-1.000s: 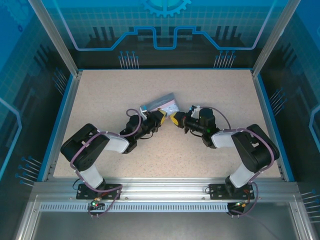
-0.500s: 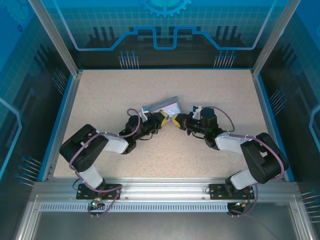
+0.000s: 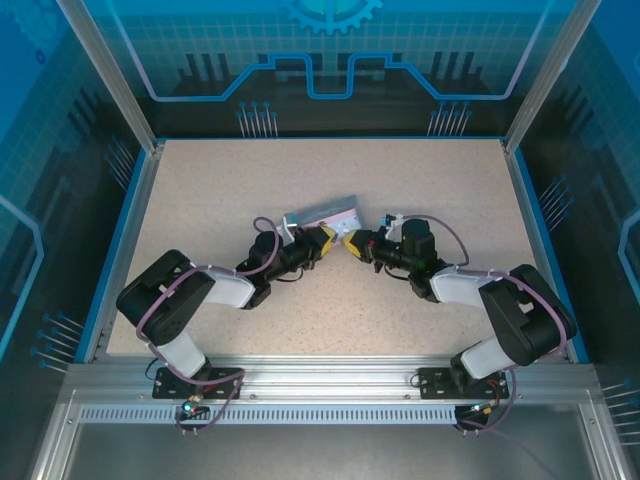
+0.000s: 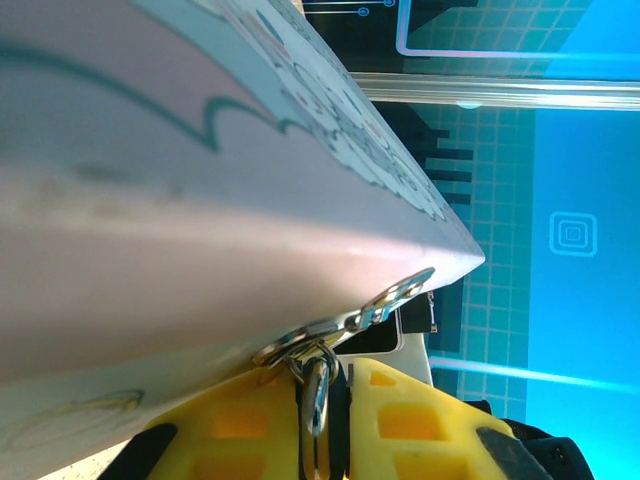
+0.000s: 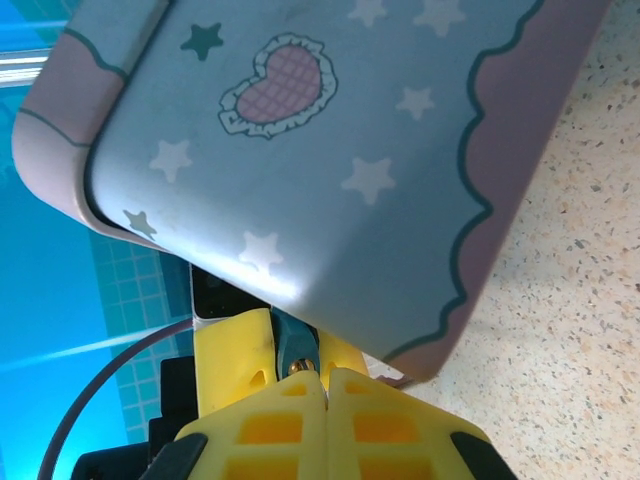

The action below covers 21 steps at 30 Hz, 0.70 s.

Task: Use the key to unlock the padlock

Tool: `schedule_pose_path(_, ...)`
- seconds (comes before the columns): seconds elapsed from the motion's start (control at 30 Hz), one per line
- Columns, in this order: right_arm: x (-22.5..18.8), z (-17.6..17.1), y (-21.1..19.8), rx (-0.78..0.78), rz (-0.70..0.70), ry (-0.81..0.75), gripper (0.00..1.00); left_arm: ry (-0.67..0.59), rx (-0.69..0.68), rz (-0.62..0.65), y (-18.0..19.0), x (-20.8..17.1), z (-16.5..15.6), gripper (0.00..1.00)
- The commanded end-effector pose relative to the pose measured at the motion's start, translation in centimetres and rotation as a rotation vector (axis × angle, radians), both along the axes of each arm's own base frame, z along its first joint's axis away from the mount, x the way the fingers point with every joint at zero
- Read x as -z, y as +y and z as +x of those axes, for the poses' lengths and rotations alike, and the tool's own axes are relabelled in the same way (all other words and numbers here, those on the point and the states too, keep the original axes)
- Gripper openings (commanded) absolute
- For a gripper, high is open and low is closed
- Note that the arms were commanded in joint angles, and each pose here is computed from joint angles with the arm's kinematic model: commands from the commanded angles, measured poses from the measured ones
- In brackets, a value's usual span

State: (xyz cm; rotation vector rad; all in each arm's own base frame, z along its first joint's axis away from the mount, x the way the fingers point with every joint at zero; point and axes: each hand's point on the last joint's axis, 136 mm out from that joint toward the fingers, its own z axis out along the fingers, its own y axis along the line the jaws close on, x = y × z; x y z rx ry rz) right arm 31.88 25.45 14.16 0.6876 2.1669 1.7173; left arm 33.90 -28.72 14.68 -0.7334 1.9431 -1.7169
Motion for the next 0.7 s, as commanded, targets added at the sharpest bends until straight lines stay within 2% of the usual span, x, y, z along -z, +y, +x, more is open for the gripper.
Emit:
schedule_pose_path(0.0,-0.6,0.3,0.7,0.001,0.051,-0.019,0.0,-0.108,0.176,-0.087,-2.6,-4.0,-2.7,0.0)
schedule_pose_path(0.2,-2.2,-0.3,3.7,-0.064,0.088,-0.035,0.0,-0.11,0.181,-0.091,-2.8,-4.2,-2.7,0.0)
schedule_pose_path(0.67,-0.5,0.0,2.4,-0.018,0.057,0.002,0.0,-0.103,0.181,-0.085,-2.7,-3.8,-2.8,0.0)
